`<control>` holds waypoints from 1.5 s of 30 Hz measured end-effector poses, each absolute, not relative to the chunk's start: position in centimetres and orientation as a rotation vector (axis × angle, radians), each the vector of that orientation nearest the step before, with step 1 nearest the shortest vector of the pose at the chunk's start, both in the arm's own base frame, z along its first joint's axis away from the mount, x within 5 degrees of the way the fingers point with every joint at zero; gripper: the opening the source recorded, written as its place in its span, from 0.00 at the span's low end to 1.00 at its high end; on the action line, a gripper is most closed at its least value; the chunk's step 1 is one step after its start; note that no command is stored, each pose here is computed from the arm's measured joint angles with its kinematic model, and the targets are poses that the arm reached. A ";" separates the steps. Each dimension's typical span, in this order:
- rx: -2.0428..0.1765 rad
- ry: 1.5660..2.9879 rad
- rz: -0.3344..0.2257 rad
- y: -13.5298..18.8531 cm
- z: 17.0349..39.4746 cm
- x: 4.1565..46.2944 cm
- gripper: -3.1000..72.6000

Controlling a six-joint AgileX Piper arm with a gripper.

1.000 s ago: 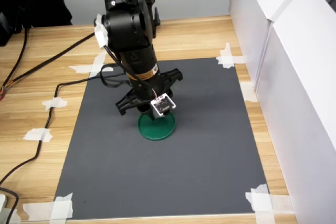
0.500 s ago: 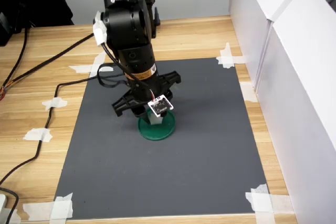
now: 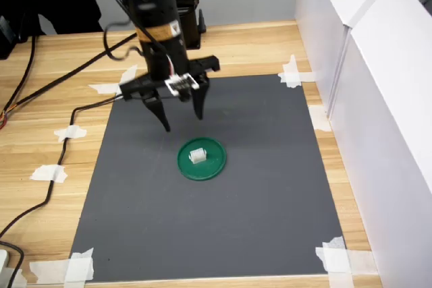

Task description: Grasp a white terminal and put it on the green lid.

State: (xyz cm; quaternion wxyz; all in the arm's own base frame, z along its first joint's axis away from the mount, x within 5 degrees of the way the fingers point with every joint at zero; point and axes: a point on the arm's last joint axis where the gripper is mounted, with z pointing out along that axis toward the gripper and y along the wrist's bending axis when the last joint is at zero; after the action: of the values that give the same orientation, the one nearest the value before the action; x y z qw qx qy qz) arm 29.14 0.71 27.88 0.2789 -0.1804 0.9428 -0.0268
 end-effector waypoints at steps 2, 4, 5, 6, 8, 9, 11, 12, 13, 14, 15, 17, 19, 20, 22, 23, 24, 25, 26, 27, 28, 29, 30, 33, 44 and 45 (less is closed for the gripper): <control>-0.392 2.456 -0.114 -0.7 29.1 27.3 0.40; -0.321 2.374 -0.152 -1.6 30.0 25.4 0.22; -0.287 2.327 -0.171 -2.0 30.5 24.3 0.15; -0.259 2.279 -0.187 -2.1 31.0 23.2 0.10; -0.224 2.187 -0.216 -2.2 31.7 20.8 0.05; -0.207 2.144 -0.224 -2.2 31.9 19.6 0.04; -0.179 2.072 -0.227 -1.9 31.7 17.1 0.03; -0.164 2.041 -0.225 -1.7 31.4 15.8 0.03; -0.147 2.010 -0.221 -1.6 31.1 14.7 0.02; -0.129 1.988 -0.215 -1.5 30.7 13.8 0.02; -0.111 1.961 -0.209 -1.4 30.2 12.9 0.02; -0.084 1.910 -0.200 -1.2 29.1 11.2 0.02; -0.076 1.882 -0.203 -1.1 27.9 10.0 0.02; -0.077 1.866 -0.209 -1.1 27.3 9.5 0.02; -0.083 1.836 -0.225 -1.0 26.4 8.7 0.02; -0.085 1.827 -0.230 -1.0 25.9 8.4 0.02; -0.084 1.818 -0.232 -1.0 25.4 8.1 0.02; -0.083 1.810 -0.233 -0.9 24.9 7.9 0.02; -0.082 1.802 -0.233 -0.9 24.6 7.7 0.02; -0.079 1.786 -0.233 -0.9 24.3 7.4 0.02; -0.072 1.770 -0.229 -0.9 23.9 7.2 0.02; -0.066 1.765 -0.226 -0.8 23.5 7.1 0.02; -0.058 1.754 -0.220 -0.8 23.2 6.8 0.02; -0.040 1.720 -0.205 -0.7 22.2 6.2 0.02; -0.008 1.660 -0.171 -0.5 21.4 5.1 0.02; -0.007 1.682 -0.167 -0.5 21.2 5.1 0.02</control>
State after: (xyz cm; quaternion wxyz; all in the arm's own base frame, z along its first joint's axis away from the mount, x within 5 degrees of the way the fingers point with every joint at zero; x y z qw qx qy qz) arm 5.12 -0.50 21.18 0.6635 -0.0029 0.7445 -0.0740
